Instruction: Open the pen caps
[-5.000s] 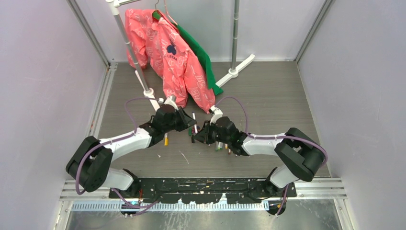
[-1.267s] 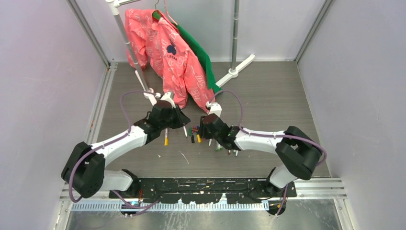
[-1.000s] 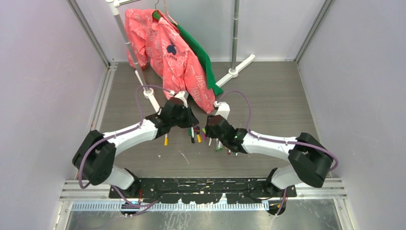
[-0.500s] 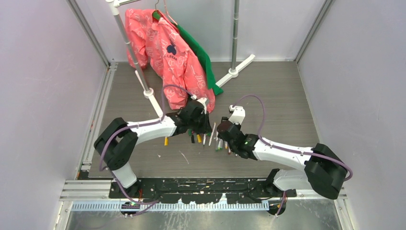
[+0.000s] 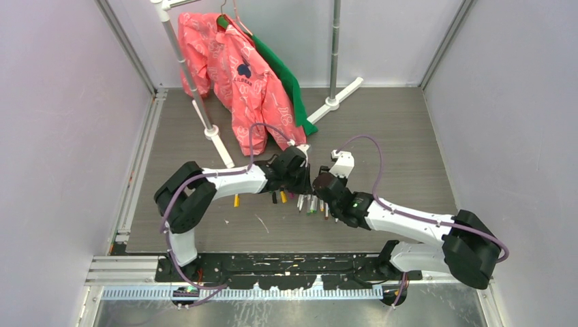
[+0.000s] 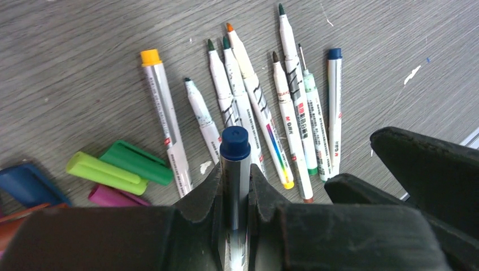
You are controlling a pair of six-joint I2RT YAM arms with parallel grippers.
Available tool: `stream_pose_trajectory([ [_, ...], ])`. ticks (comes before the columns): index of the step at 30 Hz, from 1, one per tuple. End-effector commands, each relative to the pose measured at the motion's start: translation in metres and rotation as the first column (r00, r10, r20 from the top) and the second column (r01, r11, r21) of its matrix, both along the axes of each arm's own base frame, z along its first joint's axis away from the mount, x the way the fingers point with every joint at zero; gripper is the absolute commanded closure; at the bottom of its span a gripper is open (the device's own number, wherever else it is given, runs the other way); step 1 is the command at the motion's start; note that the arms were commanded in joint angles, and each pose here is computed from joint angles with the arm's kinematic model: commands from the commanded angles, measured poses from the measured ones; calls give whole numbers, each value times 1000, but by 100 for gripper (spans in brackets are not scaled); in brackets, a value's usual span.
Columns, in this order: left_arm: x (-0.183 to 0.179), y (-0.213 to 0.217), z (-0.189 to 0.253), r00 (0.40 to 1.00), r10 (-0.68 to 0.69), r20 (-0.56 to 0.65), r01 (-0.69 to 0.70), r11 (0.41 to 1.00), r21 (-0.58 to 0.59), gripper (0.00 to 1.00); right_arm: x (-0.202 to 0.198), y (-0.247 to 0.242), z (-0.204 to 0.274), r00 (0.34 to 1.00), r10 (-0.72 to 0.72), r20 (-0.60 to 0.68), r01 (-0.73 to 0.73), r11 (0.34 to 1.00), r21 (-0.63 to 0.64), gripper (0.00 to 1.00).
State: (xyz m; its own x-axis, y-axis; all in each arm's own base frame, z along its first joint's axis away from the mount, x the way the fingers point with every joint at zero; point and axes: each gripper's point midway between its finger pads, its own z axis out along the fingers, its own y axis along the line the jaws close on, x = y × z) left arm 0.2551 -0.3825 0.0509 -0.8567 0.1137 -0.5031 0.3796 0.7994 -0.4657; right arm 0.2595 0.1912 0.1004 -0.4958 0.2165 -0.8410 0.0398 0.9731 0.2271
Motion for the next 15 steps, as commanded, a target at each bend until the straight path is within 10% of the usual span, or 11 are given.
stream_pose_trajectory([
  [1,4,-17,10,1000,-5,4,5,1000,-28,90,3,-8,12,998,-41,43,40,999,20,55],
  [15,11,-13,5,999,33,17,-33,999,9,76,4,-8,12,999,-35,40,34,999,16,54],
])
